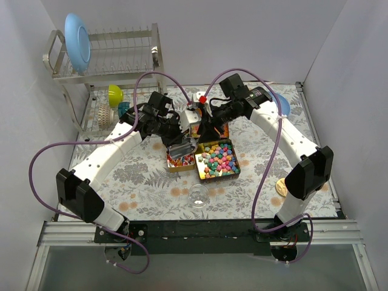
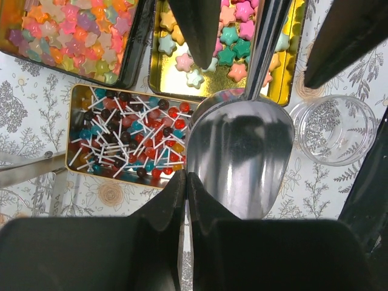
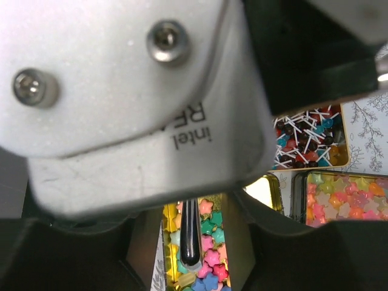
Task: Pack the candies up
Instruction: Pick up the spatula from the center of the board.
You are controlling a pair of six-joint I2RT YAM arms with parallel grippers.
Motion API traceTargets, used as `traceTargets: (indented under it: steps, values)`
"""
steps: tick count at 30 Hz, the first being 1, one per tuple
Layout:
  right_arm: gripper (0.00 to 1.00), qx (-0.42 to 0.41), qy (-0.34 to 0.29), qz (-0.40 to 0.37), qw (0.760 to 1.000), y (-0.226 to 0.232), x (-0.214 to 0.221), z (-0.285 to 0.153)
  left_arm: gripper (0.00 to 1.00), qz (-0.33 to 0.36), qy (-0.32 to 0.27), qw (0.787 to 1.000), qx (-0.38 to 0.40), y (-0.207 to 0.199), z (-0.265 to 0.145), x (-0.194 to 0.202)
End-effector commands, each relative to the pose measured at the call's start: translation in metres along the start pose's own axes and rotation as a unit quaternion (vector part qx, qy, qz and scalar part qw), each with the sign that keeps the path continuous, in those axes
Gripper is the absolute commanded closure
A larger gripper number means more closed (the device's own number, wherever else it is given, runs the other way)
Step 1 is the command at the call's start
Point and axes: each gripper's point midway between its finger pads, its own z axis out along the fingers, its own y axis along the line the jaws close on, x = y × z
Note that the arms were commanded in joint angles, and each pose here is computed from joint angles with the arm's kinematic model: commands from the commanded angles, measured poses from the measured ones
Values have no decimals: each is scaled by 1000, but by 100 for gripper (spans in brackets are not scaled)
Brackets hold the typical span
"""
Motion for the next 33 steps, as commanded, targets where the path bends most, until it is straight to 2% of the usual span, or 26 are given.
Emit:
traceTargets:
  steps: [1, 8, 14, 17, 21, 24, 33]
  values:
    - [52, -2, 12, 20, 1000, -2, 10, 9, 100, 24, -49, 998, -14, -3, -16, -23]
    - [51, 7, 33, 15, 999, -2, 23, 8, 100, 35, -65, 997, -28, -2, -22, -27]
    - [61, 8, 42, 16, 999, -3, 29, 9, 100, 41, -76, 996, -36, -2, -26, -30]
    - [58, 12, 45, 14, 999, -4, 30, 8, 100, 44, -85, 995, -39, -4, -27, -29]
    - [43, 24, 24, 7, 999, -5, 13, -6, 100, 48, -86, 994, -40, -8, -26, -22]
    - [39, 24, 18, 4, 1000, -2, 9, -13, 100, 51, -89, 994, -43, -11, -25, -18]
    - [46, 15, 4, 20, 1000, 2, 6, -10, 100, 53, -108, 991, -55, -9, -26, -22]
